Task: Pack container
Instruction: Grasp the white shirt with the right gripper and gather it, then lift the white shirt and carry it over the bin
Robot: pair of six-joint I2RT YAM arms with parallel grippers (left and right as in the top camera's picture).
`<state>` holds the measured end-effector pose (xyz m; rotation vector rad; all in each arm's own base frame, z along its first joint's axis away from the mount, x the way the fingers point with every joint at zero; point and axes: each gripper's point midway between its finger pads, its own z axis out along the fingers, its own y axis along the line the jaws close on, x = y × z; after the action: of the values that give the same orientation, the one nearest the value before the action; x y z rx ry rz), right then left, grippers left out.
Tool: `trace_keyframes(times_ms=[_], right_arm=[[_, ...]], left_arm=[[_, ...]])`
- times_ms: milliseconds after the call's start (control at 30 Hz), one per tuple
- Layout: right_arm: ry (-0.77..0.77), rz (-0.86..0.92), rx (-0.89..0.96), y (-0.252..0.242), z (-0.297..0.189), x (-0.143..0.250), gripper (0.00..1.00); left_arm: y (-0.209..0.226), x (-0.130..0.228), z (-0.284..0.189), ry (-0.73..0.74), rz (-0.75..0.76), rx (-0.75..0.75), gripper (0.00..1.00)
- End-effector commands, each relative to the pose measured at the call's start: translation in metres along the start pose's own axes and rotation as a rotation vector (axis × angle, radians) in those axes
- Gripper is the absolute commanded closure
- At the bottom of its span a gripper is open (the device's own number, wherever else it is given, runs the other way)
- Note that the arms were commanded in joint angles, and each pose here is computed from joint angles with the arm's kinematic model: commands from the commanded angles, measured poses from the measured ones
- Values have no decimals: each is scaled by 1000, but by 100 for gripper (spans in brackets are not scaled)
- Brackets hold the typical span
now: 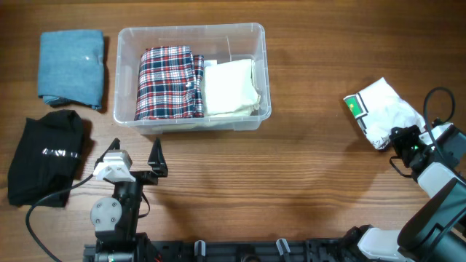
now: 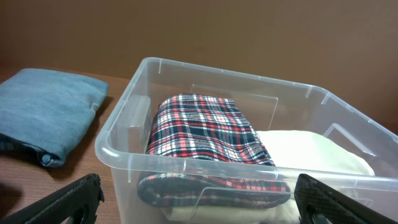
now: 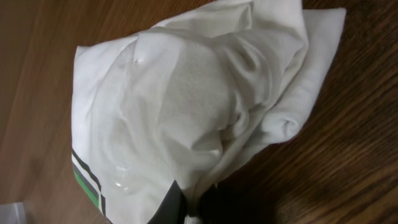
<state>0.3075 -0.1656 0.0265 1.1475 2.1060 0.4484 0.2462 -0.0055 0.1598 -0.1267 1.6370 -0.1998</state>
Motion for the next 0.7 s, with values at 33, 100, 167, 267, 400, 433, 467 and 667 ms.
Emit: trace_keyframes(times_ms=[33, 100, 167, 267, 400, 433, 467, 667], right_arm=[[42, 4, -51, 10, 2, 6, 96], [44, 3, -54, 12, 2, 3, 96], [53, -27, -85, 24, -3, -4, 96], [62, -121, -142, 60, -21, -27, 96], [101, -247, -170, 112, -42, -44, 96], [109, -268, -179, 123, -45, -46, 96], [114, -284, -190, 134, -48, -46, 96], [141, -484, -298, 227, -82, -45, 96]], left_arm=[[3, 1, 0, 0, -6, -14, 0], [3, 1, 0, 0, -6, -14, 0], [3, 1, 0, 0, -6, -14, 0], [3, 1, 0, 0, -6, -14, 0], [3, 1, 0, 0, -6, -14, 0], [3, 1, 0, 0, -6, -14, 0], [3, 1, 0, 0, -6, -14, 0], [3, 1, 0, 0, -6, -14, 0]])
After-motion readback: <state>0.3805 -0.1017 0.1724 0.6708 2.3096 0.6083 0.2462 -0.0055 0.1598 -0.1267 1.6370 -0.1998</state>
